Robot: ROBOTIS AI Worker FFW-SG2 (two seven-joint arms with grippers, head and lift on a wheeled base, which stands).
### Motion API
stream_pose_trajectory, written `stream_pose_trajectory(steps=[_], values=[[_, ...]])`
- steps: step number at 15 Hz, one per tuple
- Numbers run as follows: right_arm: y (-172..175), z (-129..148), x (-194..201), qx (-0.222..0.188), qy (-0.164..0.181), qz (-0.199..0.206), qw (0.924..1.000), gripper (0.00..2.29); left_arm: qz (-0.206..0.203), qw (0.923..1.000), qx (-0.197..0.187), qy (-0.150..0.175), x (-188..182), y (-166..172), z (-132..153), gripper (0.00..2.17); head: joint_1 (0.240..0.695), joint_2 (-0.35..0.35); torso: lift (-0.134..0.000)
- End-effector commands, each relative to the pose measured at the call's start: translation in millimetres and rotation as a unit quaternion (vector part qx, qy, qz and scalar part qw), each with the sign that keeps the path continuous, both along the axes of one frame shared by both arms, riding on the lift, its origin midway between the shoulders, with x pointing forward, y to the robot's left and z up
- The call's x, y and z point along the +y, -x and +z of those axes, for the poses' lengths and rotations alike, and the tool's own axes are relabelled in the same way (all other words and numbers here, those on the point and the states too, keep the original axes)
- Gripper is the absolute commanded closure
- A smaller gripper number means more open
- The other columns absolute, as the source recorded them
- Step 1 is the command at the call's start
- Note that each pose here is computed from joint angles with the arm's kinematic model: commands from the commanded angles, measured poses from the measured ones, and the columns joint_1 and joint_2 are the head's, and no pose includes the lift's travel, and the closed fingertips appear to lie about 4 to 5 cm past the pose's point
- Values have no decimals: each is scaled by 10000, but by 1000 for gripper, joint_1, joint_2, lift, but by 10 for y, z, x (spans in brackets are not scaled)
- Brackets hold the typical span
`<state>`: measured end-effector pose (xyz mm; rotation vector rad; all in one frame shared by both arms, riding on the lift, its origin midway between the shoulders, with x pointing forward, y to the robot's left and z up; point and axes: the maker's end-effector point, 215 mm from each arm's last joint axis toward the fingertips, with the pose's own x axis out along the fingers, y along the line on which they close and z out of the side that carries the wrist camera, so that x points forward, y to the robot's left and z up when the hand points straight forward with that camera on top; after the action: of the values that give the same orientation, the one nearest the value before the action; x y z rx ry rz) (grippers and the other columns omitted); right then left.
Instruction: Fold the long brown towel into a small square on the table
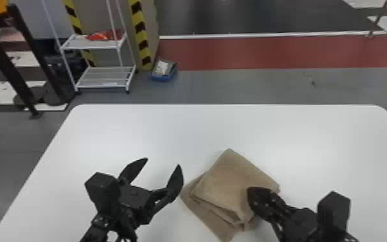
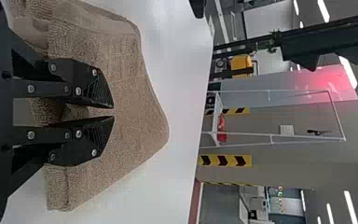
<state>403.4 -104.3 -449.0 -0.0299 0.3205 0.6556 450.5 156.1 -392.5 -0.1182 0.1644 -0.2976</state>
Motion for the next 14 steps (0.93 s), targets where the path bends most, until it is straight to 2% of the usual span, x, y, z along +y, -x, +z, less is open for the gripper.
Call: stream_pose_trajectory(steps=[1,3,4,5,7,10,14], values=[[33,-187,65,119,188,106,9997,2135,17,10000,3,-12,25,14,-8,73,695,68,-111],[1,-126,18,3,168,61,9998,2135,49,10000,1,-17,58,18,-12,73,695,72,-111],[-40,121,-50,-316,-28,-19,9995,2135,56,10000,0,-21,67,17,-12,73,695,79,-111],[-64,331,-140,-470,-211,-95,9986,2135,56,10000,0,-21,67,17,-12,73,695,80,-111],[-42,506,-384,-532,-231,-293,9979,2135,52,10000,-6,-9,59,23,-9,73,695,71,-111],[60,330,-792,-225,-50,-583,9980,2138,84,9999,-54,-5,101,17,22,73,695,22,-111],[61,-35,-1027,221,113,-773,9967,2142,65,10000,-59,19,74,10,28,73,695,-31,-111]])
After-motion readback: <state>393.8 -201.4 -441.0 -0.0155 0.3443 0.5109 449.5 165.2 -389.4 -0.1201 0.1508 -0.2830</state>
